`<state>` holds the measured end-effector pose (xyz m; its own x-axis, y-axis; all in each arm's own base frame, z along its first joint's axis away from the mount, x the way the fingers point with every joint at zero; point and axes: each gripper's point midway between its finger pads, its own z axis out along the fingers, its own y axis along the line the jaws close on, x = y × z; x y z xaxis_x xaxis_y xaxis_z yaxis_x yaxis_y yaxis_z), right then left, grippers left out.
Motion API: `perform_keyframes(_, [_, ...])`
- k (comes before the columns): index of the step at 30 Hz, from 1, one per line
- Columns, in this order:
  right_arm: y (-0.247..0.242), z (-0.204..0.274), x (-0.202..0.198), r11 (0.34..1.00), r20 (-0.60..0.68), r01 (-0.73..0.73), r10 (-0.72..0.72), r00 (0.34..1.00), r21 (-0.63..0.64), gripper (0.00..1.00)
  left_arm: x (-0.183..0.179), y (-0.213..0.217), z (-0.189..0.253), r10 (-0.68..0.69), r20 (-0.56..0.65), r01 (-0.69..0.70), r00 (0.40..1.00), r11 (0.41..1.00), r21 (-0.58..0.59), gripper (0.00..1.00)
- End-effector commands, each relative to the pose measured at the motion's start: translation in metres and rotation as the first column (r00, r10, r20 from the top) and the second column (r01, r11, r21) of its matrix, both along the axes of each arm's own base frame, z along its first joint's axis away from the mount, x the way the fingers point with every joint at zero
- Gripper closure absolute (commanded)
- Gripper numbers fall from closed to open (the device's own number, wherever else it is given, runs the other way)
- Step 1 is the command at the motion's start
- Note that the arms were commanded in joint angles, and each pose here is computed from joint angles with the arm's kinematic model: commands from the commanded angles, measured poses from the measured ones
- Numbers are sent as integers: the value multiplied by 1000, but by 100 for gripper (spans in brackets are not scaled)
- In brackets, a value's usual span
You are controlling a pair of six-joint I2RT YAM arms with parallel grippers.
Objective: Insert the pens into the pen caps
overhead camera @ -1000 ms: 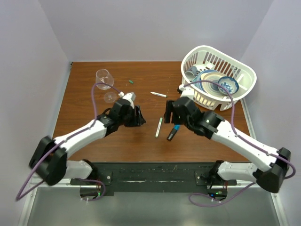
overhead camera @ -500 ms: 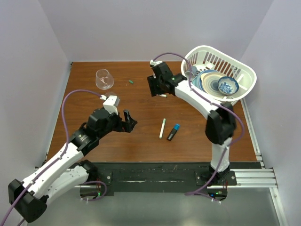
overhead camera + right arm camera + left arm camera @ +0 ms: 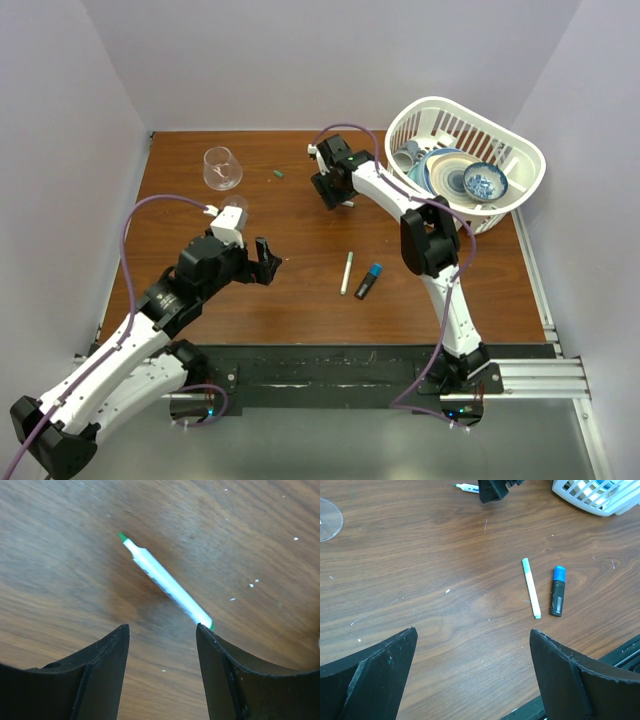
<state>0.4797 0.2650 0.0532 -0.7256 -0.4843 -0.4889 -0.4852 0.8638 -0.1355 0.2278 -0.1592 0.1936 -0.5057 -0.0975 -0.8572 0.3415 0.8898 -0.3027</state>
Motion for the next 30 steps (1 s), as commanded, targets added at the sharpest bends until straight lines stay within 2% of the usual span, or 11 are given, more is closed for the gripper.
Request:
perform_keyframes(1, [-2, 17, 13, 998, 42, -69, 70, 997, -5, 41, 5, 2, 17, 8, 62, -8, 998, 1000, -10, 0])
perform_keyframes(8, [2, 9, 15, 989, 32, -146, 145, 989, 14, 40, 7, 1, 17, 12, 61, -12, 998, 1000, -12, 0])
perform_keyframes(22, [-15, -18, 24, 991, 24, -133, 133, 991, 6, 42, 6, 2, 17, 20, 61, -19, 998, 1000, -24, 0])
perform_keyframes(30, [-19, -33, 15, 993, -22, -114, 115, 993, 21, 52, 7, 3, 22, 27, 81, -24, 996, 999, -33, 0])
